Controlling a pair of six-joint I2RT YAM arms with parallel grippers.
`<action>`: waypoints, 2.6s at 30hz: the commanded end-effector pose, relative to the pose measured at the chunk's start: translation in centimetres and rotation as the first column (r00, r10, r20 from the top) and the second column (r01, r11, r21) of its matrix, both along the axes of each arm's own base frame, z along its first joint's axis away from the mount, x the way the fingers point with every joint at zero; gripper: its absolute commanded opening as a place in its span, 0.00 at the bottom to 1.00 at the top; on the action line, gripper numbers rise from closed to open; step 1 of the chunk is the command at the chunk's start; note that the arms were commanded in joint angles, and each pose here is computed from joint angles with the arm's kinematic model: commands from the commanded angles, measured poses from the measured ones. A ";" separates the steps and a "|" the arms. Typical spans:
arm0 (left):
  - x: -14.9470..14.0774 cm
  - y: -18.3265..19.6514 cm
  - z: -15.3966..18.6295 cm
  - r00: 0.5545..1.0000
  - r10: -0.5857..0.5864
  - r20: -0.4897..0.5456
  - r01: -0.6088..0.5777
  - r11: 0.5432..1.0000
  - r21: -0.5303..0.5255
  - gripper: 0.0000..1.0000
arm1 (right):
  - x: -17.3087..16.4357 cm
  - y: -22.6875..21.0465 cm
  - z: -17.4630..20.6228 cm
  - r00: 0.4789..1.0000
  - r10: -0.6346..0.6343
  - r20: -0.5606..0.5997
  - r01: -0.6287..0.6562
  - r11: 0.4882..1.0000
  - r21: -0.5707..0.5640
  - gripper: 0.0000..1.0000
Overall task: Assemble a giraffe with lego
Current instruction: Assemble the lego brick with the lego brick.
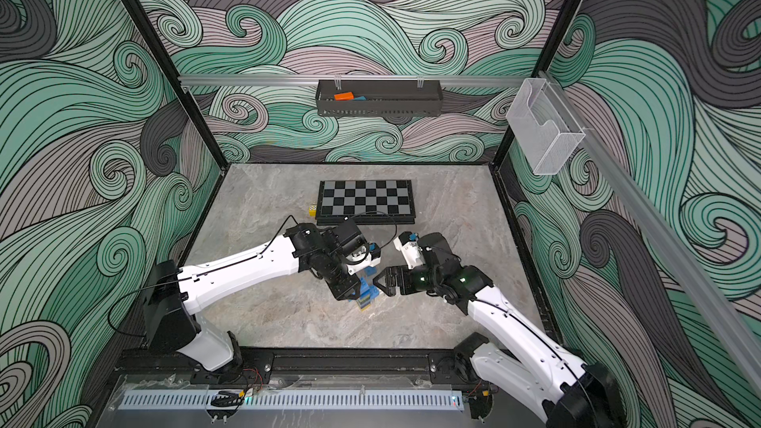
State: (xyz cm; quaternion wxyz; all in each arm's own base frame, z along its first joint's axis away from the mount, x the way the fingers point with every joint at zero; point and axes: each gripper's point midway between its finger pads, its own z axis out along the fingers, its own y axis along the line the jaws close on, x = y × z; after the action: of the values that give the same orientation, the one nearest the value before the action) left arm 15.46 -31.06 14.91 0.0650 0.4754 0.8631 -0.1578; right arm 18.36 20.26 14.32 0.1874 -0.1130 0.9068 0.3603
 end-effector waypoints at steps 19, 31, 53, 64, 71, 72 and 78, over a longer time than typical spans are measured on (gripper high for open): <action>0.3 -0.1 -1.3 0.999 -0.030 -0.012 0.031 0.997 0.072 0.00 | 0.2 1.7 -0.6 0.998 0.031 -0.048 -0.028 0.998 0.055 0.98; 0.3 -0.4 -1.3 0.999 -0.046 -0.017 0.047 0.996 0.079 0.00 | -0.3 3.4 -2.0 0.993 0.078 -0.087 -0.075 0.996 0.038 0.98; 0.4 0.5 -1.3 0.991 -0.131 -0.012 0.131 0.980 0.152 0.00 | -1.6 0.2 -6.6 0.983 -0.011 -0.184 -0.021 0.985 -0.170 0.98; 0.3 0.9 -1.3 0.979 -0.204 -0.013 0.203 0.964 0.171 0.00 | -2.9 -1.6 -8.9 0.970 -0.033 -0.242 -0.031 0.966 -0.256 0.98; 0.2 1.4 -0.8 0.962 -0.272 0.006 0.267 0.947 0.180 0.00 | -3.1 -2.2 -9.7 0.967 -0.056 -0.250 -0.015 0.961 -0.275 0.98; 0.2 1.5 -0.8 0.959 -0.283 0.010 0.276 0.943 0.184 0.00 | -3.1 -2.2 -9.6 0.967 -0.057 -0.247 -0.014 0.961 -0.275 0.98; 0.6 1.6 -1.3 0.956 -0.293 0.013 0.284 0.937 0.204 0.00 | -2.8 -2.7 -10.0 0.967 -0.078 -0.242 0.005 0.958 -0.287 0.98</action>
State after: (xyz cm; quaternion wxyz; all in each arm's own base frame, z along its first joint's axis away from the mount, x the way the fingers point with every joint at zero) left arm 16.74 -30.66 13.42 0.0356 0.5826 0.8073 -0.0867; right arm 17.55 22.84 10.29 0.1247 -0.1260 0.9150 0.3624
